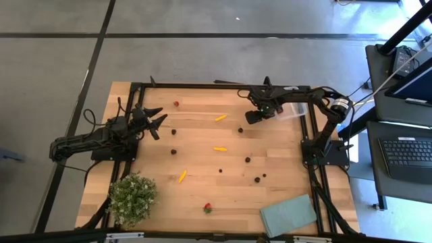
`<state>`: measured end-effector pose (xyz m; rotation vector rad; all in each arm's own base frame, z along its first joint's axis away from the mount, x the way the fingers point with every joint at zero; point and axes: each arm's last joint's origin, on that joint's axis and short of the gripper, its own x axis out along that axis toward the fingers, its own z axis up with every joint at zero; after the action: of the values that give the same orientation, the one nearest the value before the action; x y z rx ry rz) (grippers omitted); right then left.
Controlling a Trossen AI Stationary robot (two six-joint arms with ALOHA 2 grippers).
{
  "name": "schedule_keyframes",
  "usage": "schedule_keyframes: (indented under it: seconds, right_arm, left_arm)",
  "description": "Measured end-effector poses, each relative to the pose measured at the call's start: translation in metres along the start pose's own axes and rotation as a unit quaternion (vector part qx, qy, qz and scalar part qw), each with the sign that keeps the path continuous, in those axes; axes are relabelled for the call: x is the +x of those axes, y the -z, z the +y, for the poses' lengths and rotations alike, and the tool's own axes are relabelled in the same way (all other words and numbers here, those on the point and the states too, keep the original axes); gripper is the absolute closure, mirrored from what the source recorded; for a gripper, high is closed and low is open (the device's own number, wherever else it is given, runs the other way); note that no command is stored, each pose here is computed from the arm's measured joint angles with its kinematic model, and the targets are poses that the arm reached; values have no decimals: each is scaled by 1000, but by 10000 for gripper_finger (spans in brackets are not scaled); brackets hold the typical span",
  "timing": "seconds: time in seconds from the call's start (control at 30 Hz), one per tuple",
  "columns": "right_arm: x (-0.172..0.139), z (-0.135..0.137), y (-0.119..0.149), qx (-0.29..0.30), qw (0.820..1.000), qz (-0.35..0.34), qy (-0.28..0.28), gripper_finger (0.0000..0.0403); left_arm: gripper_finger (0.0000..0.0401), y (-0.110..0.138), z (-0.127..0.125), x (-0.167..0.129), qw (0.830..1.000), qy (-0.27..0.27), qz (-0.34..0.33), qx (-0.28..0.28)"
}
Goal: Pick and placing Produce into tupperware
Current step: Put the red strawberry into the transparent bin
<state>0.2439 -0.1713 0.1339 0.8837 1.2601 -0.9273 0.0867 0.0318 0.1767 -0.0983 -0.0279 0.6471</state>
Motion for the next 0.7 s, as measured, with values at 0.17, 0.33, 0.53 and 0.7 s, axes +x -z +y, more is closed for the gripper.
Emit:
schedule_keyframes:
  seconds: [0.17, 0.33, 0.53, 0.7]
  right_arm:
    - [0, 1, -1, -12, 1000, -3, -2, 292]
    - [0, 1, -2, -18, 1000, -6, -4, 332]
    - [0, 2, -3, -29, 1000, -8, -5, 393]
    - [-1, 2, -3, -42, 999, -9, -6, 396]
  left_arm:
    - [222, 0, 0, 0, 1000, 0, 0, 0]
    - [222, 0, 0, 0, 1000, 0, 0, 0]
    - [222, 0, 0, 0, 1000, 0, 0, 0]
    - [222, 0, 0, 0, 1000, 0, 0, 0]
